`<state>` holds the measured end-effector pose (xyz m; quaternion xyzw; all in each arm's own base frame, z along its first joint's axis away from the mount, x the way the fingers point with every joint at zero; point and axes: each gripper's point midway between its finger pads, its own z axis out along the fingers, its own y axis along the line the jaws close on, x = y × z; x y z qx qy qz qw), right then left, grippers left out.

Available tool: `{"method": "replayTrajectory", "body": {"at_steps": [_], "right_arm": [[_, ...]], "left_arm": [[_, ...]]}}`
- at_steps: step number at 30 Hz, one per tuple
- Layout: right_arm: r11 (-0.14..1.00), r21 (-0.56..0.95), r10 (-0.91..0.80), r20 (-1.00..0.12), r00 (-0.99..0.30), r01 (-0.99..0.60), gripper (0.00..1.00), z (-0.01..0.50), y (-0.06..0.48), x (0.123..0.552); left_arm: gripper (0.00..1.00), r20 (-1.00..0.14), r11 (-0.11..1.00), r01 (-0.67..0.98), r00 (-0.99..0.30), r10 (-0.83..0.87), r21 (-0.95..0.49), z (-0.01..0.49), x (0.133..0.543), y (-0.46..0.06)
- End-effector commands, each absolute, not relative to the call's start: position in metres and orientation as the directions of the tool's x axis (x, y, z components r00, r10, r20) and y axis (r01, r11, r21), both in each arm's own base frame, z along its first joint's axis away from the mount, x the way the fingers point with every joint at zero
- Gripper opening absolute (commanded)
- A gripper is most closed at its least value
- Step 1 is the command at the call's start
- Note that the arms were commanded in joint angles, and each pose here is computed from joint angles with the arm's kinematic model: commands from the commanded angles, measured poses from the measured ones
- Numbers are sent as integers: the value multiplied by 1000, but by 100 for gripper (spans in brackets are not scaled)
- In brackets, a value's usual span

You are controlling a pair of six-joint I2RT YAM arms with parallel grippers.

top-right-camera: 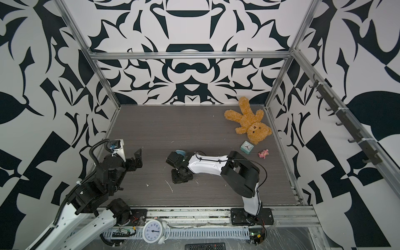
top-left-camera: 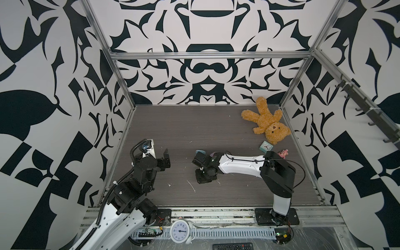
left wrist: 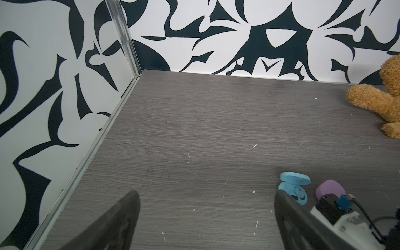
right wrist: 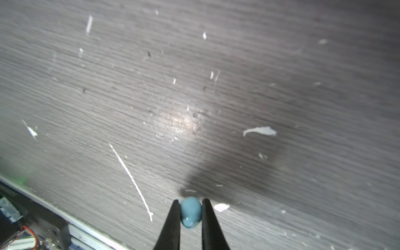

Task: Insert wireless bluetooth earbuds into charging case
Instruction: Pick up the wireless bluetooth earbud from the bottom-center of the table.

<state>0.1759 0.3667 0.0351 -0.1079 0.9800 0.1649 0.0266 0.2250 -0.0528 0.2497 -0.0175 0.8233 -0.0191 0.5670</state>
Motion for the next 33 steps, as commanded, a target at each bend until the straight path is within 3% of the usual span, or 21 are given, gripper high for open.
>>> {"method": "replayTrajectory", "body": {"at_steps": [1, 11, 33], "right_arm": [[926, 317, -153, -184, -971, -206, 11, 70, 370, 195], [955, 256, -67, -315, -947, -152, 12, 97, 367, 248], [968, 218, -48, -316, -947, -122, 12, 83, 383, 305]], "left_arm": [[99, -935, 997, -8, -347, -72, -74, 254, 224, -52], [99, -935, 997, -3, -345, -75, -79, 255, 223, -53], [99, -938, 996, -2, -338, -81, -86, 256, 223, -52]]}}
